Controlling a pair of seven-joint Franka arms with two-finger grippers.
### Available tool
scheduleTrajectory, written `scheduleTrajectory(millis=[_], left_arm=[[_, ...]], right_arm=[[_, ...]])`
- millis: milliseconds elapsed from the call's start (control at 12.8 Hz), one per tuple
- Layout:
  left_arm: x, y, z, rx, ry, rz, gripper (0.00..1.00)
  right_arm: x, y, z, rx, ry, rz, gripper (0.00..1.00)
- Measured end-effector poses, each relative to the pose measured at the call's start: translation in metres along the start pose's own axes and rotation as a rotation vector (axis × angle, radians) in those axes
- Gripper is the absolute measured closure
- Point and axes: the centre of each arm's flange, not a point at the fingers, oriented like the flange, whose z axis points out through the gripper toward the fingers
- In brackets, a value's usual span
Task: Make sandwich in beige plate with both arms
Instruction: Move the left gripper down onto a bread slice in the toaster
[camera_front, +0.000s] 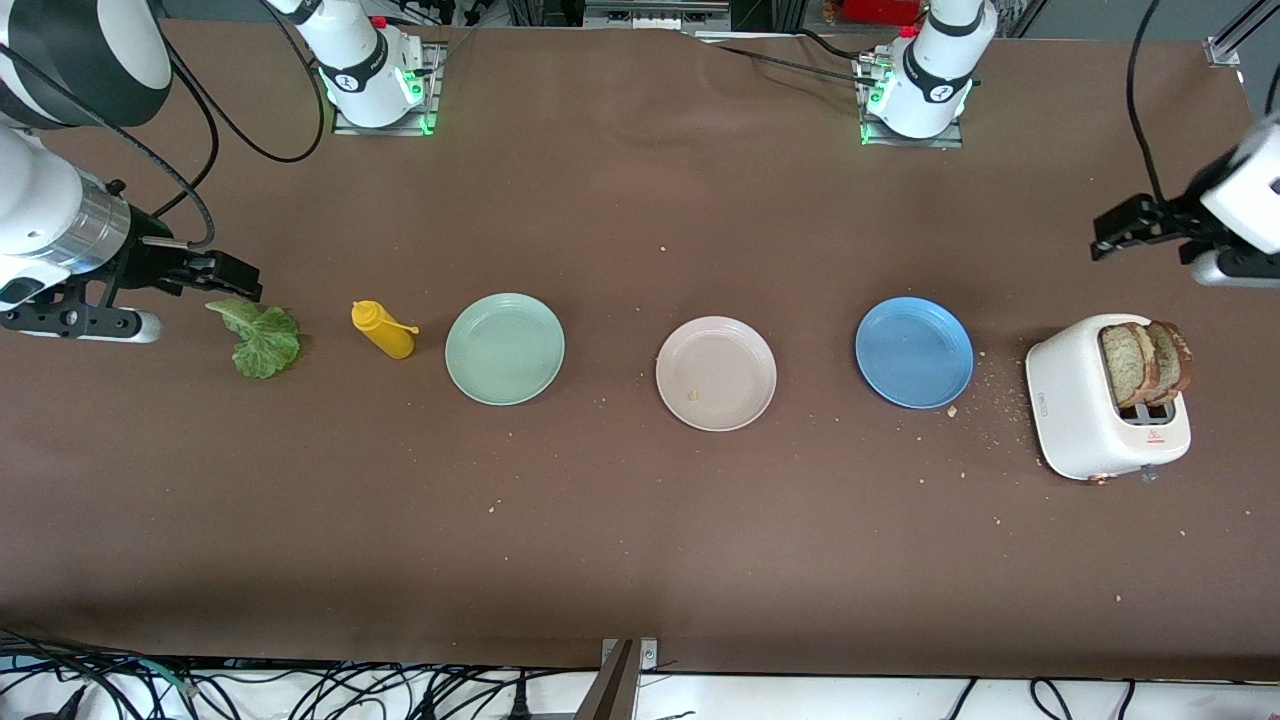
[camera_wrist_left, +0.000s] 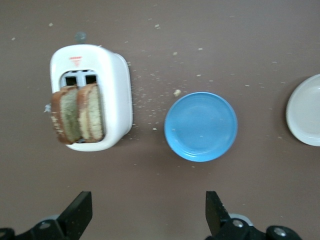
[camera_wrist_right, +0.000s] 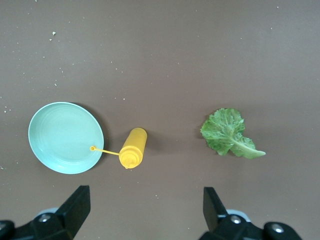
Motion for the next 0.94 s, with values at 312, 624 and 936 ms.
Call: scheduleTrajectory(millis=[312, 624, 936], left_arm=[[0.049, -0.055, 0.054, 0.031, -0.044, -0.066, 0.00], [0.080, -0.080, 0.118, 0.016, -0.055, -0.091, 0.00], [0.086, -0.084, 0.156, 0.032, -0.065, -0.083, 0.00]], right_arm=[[0.000, 0.000, 0.000, 0.000, 0.001, 0.000, 0.00], [0.002, 0.000, 0.004, 0.000, -0.004, 0.000, 0.00], [0.003, 0.000, 0.005, 0.000, -0.004, 0.000, 0.00]])
